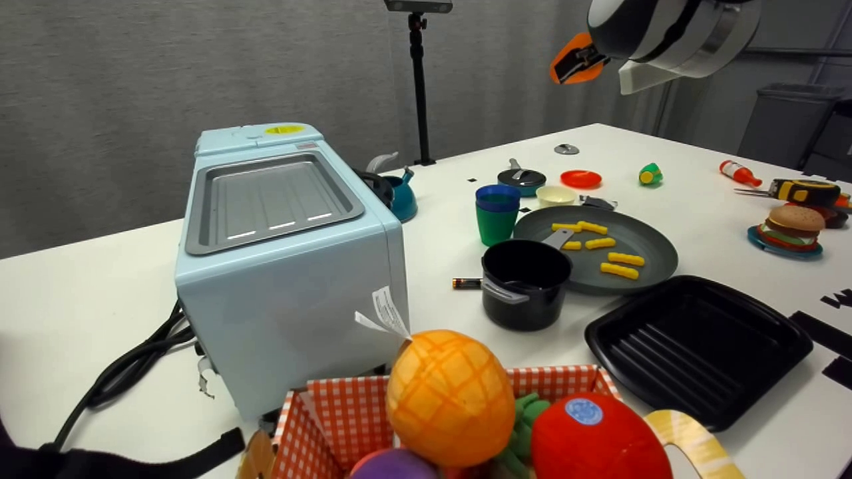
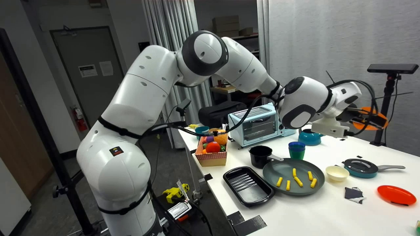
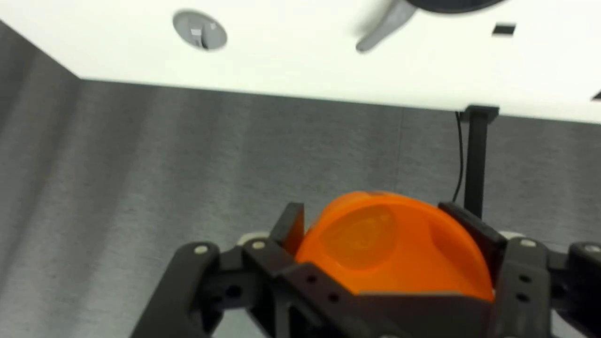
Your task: Remove three potato chips from the grey plate and put them in the orange cup, pour the chips out of the orange cup and onto the grey plate
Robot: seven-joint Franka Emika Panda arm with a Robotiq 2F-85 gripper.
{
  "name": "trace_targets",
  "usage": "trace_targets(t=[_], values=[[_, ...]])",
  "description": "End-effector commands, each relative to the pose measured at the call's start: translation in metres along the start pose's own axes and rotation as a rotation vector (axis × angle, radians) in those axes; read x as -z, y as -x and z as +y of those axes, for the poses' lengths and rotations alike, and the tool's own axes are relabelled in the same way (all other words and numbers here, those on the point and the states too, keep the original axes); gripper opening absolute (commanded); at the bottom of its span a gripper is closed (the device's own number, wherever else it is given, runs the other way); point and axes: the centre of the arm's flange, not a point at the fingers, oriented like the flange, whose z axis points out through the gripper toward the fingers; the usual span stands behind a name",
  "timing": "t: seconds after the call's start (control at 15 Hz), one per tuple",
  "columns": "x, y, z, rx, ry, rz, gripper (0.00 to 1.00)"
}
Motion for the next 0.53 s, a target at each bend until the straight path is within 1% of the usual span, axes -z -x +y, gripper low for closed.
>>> trace_targets(t=[0.0,0.2,0.4,0.47], values=[[-0.051,-0.02,0.002,0.035,0.028,-0.203,0.49],[-0.069,-0.001,0.017,0.069,0.05,-0.401,0.49],[-0.082,0.015,0.012,0.12,0.068,-0.601,0.49],[-0.085,0.019,0.008,0.137,0.062,-0.666,0.49]])
